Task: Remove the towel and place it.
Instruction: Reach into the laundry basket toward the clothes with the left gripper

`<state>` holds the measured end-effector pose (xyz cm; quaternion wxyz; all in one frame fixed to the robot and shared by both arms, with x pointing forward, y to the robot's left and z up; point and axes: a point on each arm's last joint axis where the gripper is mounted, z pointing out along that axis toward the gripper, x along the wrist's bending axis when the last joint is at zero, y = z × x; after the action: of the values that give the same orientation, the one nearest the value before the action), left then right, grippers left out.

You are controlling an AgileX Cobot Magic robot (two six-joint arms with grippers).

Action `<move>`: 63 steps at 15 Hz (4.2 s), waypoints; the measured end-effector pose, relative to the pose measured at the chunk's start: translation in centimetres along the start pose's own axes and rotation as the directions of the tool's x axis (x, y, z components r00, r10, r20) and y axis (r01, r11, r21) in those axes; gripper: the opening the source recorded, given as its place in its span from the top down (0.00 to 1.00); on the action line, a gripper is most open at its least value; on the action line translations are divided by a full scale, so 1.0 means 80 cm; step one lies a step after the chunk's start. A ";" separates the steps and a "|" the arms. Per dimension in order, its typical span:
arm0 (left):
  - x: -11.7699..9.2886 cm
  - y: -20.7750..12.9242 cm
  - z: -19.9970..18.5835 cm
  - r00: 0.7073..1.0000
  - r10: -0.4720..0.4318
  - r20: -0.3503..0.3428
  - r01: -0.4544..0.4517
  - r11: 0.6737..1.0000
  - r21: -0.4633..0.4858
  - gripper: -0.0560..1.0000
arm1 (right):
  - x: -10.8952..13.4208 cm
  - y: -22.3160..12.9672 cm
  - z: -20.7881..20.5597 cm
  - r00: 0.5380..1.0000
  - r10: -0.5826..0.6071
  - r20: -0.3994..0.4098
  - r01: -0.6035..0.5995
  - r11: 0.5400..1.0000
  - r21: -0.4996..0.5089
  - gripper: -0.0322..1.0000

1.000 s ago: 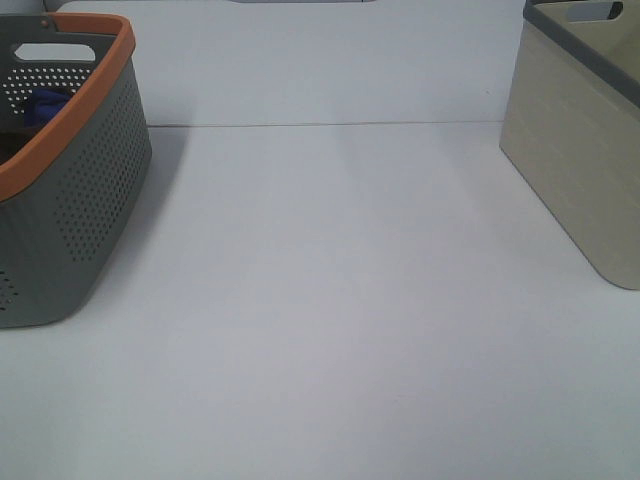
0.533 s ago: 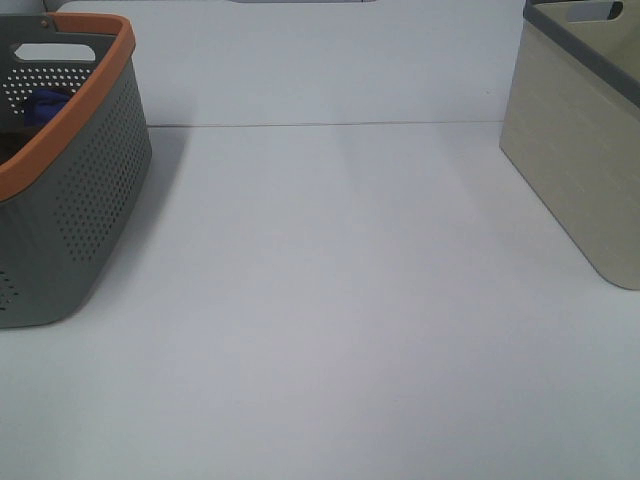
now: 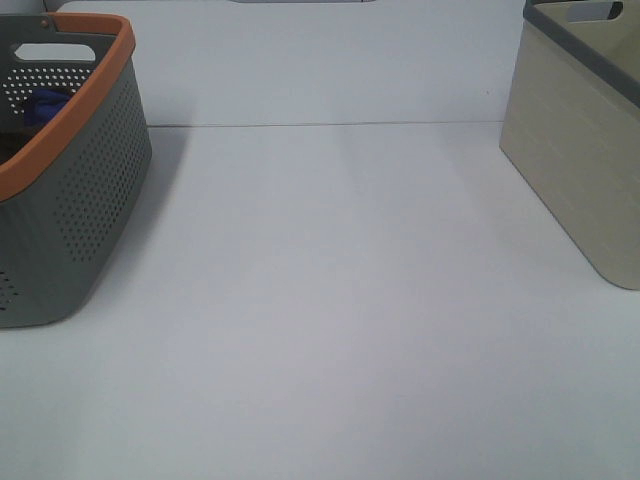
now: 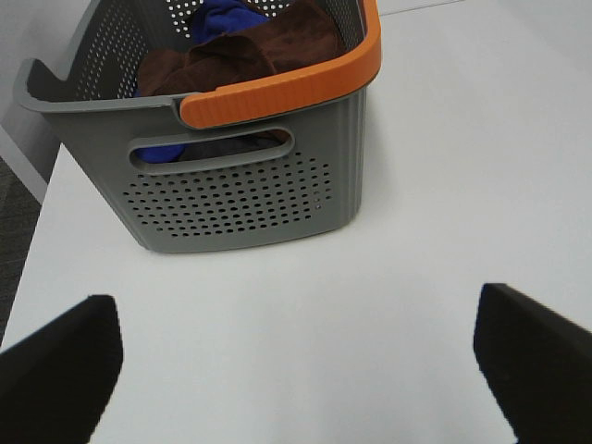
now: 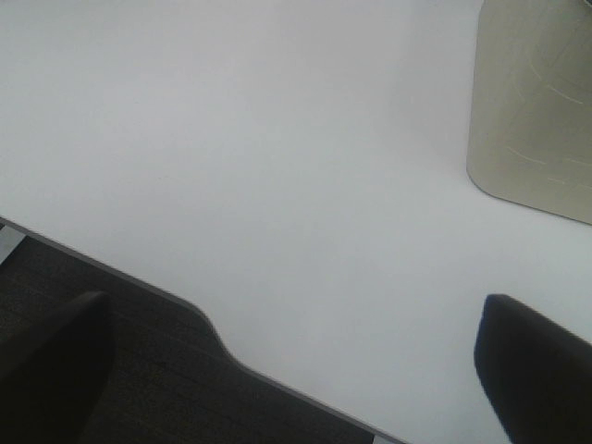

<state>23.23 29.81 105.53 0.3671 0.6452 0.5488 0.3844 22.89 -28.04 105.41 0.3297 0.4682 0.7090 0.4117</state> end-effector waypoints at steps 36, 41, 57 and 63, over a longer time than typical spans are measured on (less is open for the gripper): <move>-0.001 0.000 0.000 1.000 -0.001 0.006 0.001 1.000 -0.001 0.01 | 0.000 0.000 0.000 1.000 0.000 0.000 0.000 1.000 0.000 0.05; 0.001 0.029 -0.002 0.997 0.052 0.048 -0.060 0.985 0.163 0.01 | 0.000 0.000 0.000 1.000 0.000 0.000 0.000 1.000 0.000 0.05; 0.052 0.291 0.198 0.879 0.430 0.208 -0.477 0.772 0.419 0.01 | 0.000 0.000 0.000 1.000 0.000 0.000 0.000 1.000 0.000 0.05; 0.060 0.287 0.352 0.566 0.687 0.457 -0.824 0.453 0.340 0.01 | 0.000 0.000 0.000 1.000 0.000 0.000 0.000 1.000 0.000 0.05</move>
<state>58.81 30.20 114.29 0.0330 0.9377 0.2301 0.2582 22.89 -28.04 105.41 0.3297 0.4682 0.7090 0.4117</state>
